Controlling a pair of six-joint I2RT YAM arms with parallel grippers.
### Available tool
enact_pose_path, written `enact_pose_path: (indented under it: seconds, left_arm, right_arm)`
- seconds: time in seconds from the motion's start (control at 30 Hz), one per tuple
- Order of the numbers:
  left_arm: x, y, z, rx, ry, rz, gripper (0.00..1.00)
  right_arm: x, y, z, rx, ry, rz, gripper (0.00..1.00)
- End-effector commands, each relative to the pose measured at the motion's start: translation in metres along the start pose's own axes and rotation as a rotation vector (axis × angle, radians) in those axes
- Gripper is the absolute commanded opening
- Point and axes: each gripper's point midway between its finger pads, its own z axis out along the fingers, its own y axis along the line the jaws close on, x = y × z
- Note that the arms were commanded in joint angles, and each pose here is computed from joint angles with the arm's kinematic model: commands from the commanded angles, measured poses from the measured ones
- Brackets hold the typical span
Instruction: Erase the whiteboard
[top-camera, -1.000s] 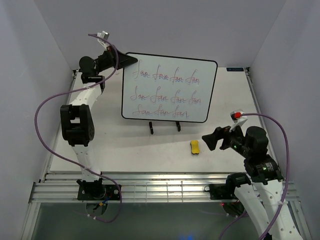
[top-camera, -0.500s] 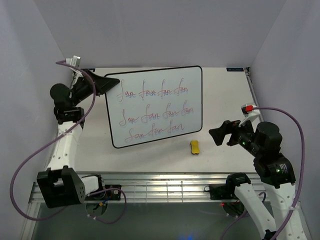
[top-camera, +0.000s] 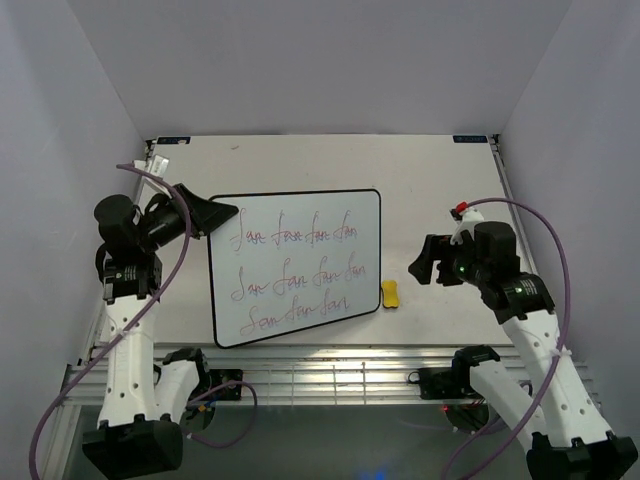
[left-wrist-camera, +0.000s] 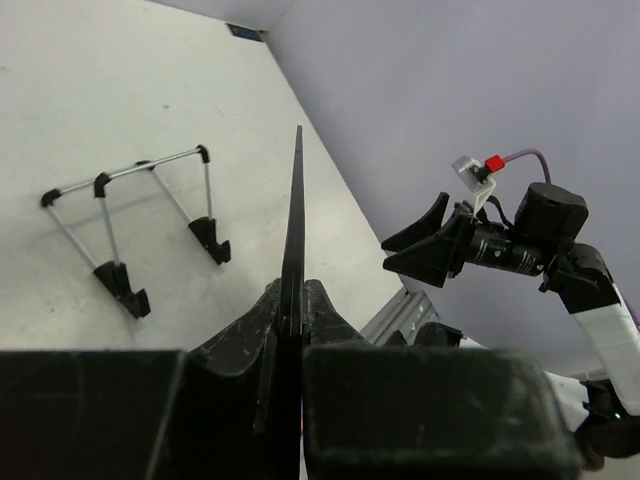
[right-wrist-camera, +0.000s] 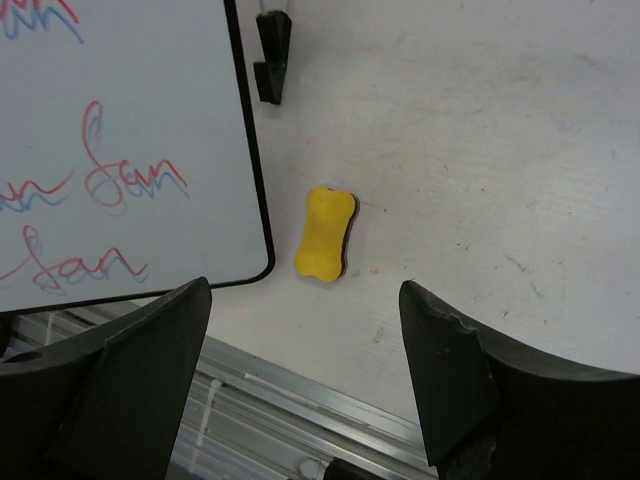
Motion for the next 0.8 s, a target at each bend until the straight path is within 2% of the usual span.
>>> enact_pose_path:
  seconds: [0.0, 0.17, 0.43, 0.53, 0.77]
  left_arm:
    - [-0.002, 0.004, -0.013, -0.159, -0.043, -0.056, 0.00]
    - [0.016, 0.017, -0.022, -0.304, -0.006, -0.052, 0.00]
    - [0.043, 0.021, -0.027, -0.368, 0.067, -0.021, 0.00]
    - [0.045, 0.028, -0.032, -0.446, 0.081, 0.019, 0.00]
    - [0.045, 0.031, -0.040, -0.524, 0.111, 0.086, 0.00]
  right_arm:
    - [0.015, 0.001, 0.034, -0.047, 0.066, 0.044, 0.80]
    - [0.034, -0.008, 0.064, 0.048, 0.115, 0.042, 0.79]
    - [0.067, -0.010, 0.096, 0.202, 0.219, -0.022, 0.78]
    - [0.080, -0.006, 0.106, 0.231, 0.261, -0.051, 0.78]
    - [0.096, -0.003, 0.123, 0.256, 0.309, -0.074, 0.69]
